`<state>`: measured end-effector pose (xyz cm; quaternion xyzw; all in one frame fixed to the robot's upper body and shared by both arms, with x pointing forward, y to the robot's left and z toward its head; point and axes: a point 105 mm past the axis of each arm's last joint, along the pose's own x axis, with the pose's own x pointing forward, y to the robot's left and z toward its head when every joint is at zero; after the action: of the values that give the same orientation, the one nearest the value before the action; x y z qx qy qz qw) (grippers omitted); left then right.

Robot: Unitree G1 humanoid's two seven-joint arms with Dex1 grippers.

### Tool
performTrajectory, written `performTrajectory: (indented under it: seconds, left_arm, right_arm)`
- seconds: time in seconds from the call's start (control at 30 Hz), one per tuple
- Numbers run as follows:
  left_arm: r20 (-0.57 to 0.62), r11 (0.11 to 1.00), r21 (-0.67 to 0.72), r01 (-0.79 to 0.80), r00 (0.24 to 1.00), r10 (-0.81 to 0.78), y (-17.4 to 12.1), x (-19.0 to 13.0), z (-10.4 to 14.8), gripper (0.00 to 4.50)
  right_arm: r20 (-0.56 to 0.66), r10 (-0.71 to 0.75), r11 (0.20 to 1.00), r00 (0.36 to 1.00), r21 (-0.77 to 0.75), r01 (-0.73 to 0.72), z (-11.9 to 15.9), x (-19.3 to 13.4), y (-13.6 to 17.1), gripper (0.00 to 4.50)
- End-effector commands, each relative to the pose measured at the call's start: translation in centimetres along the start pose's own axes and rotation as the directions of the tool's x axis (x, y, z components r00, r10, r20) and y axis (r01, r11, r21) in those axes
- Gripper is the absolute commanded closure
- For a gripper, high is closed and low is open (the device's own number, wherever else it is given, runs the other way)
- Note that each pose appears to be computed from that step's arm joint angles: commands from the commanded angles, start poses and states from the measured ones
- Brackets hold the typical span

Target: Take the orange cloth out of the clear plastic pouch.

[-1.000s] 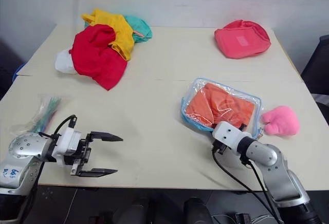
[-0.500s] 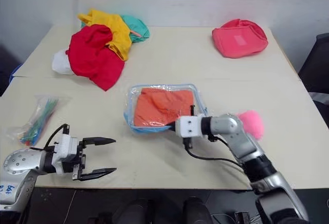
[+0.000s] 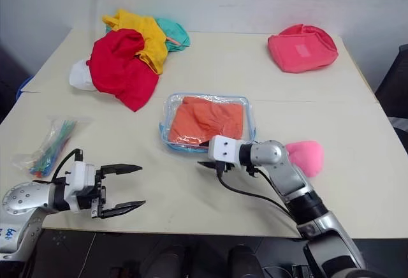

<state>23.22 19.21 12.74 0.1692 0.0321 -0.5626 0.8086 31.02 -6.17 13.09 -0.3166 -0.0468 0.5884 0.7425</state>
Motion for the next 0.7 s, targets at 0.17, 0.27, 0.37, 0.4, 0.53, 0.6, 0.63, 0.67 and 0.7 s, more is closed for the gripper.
performTrajectory:
  seconds: [0.17, 0.27, 0.37, 0.4, 0.53, 0.6, 0.63, 0.67, 0.7]
  left_arm:
    - [0.067, 0.998, -0.03, 0.056, 0.996, -0.054, -0.4, 0.7, 1.3, 0.0]
    - [0.095, 0.991, -0.047, 0.123, 0.988, -0.118, -1.0, 1.7, 2.1, 0.0]
    - [0.137, 0.991, -0.027, 0.134, 0.982, -0.129, -0.9, 3.0, 2.9, 0.0]
    - [0.15, 0.99, -0.023, 0.136, 0.98, -0.131, -0.8, 3.4, 3.1, 0.0]
    - [0.166, 0.99, -0.012, 0.139, 0.977, -0.135, -0.5, 4.2, 3.3, 0.0]
    - [0.163, 0.99, -0.004, 0.141, 0.977, -0.138, -0.4, 4.4, 3.3, 0.0]
    - [0.161, 0.99, -0.004, 0.141, 0.977, -0.139, -0.3, 4.4, 3.3, 0.0]
    - [0.159, 0.991, -0.002, 0.134, 0.979, -0.132, -0.2, 4.3, 3.3, 0.0]
    - [0.157, 0.992, 0.0, 0.128, 0.98, -0.127, -0.1, 4.2, 3.3, 0.0]
  right_arm:
    - [0.09, -0.063, 0.962, 0.994, 0.269, 0.036, 3.2, -10.9, 0.1, 0.03]
    - [-0.139, -0.207, 0.927, 0.968, 0.288, 0.24, 1.2, -16.4, -2.6, 0.03]
    - [-0.396, -0.199, 0.887, 0.897, 0.317, 0.336, -1.9, -21.0, -3.0, 0.03]
    - [-0.455, -0.159, 0.878, 0.876, 0.341, 0.337, -3.0, -21.9, -2.5, 0.03]
    - [-0.503, -0.043, 0.837, 0.863, 0.454, 0.306, -6.3, -22.2, -0.9, 0.21]
    - [-0.492, -0.02, 0.824, 0.87, 0.486, 0.293, -7.5, -21.7, -0.6, 0.66]
    - [-0.48, -0.034, 0.812, 0.877, 0.499, 0.304, -8.0, -21.4, -0.9, 0.99]
    - [-0.495, -0.013, 0.819, 0.869, 0.493, 0.293, -8.6, -21.3, -0.8, 1.34]
    - [-0.507, 0.006, 0.827, 0.862, 0.488, 0.281, -9.1, -21.2, -0.7, 1.65]
